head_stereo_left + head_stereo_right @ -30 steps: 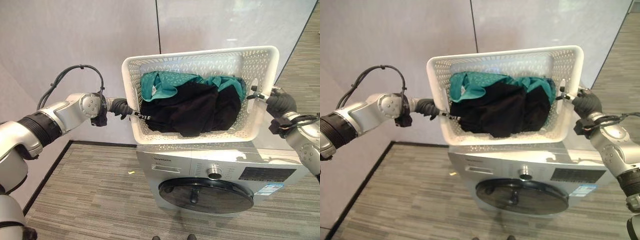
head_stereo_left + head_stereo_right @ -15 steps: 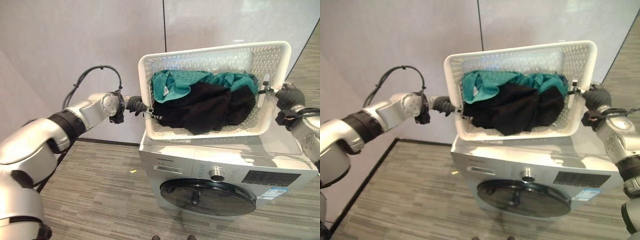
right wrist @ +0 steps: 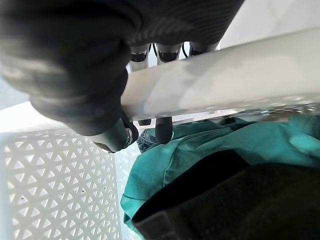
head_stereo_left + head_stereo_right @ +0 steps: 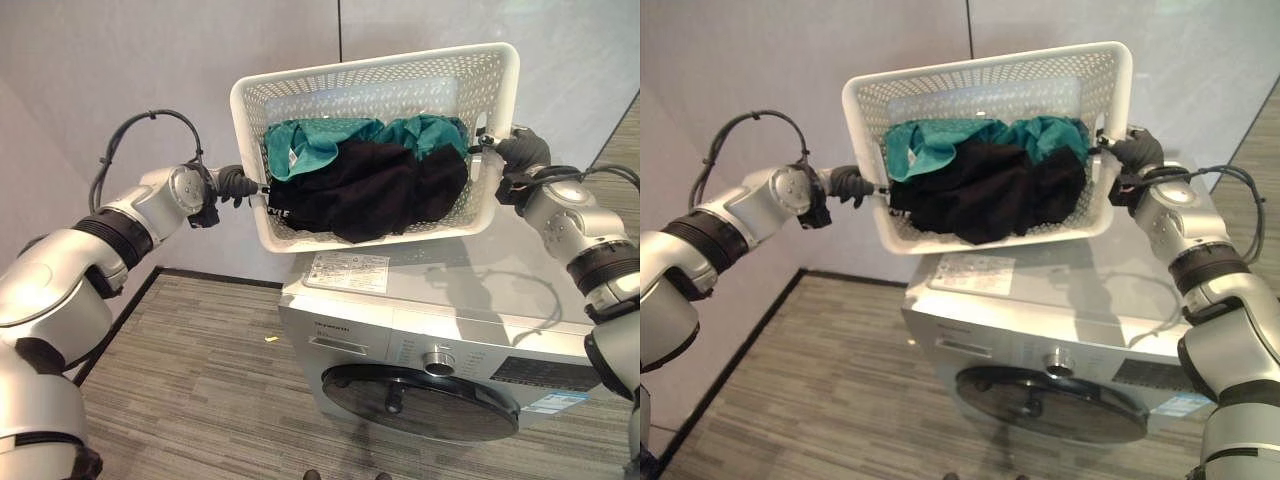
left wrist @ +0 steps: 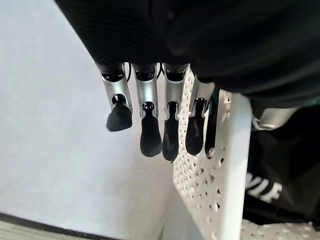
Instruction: Grab the laundry basket,head to the washer,open it,put in the laundry and shut it.
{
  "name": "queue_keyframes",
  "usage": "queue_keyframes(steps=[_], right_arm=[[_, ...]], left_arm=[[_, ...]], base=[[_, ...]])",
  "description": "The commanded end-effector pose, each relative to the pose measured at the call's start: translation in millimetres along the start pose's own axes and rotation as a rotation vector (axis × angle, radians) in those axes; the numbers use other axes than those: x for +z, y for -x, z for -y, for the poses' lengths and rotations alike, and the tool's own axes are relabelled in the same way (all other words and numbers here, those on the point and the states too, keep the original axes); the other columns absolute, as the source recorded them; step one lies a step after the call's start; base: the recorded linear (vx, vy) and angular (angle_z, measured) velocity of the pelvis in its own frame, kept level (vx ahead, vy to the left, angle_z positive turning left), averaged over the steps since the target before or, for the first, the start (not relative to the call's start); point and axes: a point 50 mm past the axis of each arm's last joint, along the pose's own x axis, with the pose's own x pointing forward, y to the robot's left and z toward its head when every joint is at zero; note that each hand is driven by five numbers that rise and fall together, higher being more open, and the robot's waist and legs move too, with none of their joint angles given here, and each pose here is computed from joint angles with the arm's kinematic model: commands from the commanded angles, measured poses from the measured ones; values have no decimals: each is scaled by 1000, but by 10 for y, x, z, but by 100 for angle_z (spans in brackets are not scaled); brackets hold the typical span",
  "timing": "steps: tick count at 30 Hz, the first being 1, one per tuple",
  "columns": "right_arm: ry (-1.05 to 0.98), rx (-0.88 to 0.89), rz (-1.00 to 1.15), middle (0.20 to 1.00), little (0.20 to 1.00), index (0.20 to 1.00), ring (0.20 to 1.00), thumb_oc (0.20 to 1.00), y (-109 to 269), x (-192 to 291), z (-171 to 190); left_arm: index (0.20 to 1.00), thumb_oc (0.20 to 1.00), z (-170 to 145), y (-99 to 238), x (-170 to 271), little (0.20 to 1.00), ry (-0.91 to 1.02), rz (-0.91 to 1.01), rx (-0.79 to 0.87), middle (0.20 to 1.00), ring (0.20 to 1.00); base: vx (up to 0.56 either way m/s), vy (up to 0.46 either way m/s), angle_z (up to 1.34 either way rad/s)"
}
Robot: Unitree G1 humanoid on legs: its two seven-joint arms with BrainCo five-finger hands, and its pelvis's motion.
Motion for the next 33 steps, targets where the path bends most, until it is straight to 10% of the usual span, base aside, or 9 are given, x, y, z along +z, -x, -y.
queue_keyframes(steps=[1, 12, 33], right_arm=[[-151, 452, 344, 200, 200, 200, 200, 200, 62, 826, -1068], [-192, 589, 356, 200, 200, 200, 200, 200, 268, 666, -1211], [-740, 435, 279, 200, 200, 200, 200, 200, -62, 546, -1495]], left_arm=[[200, 200, -690, 88, 731, 200, -117, 175, 196, 200, 200], [200, 200, -674, 116, 604, 200, -105, 149, 177, 200, 200], [200, 200, -677, 43, 428, 200, 846, 366, 504, 200, 200]], base=[[-42, 13, -1], [-10, 0, 6], [-3, -1, 2]])
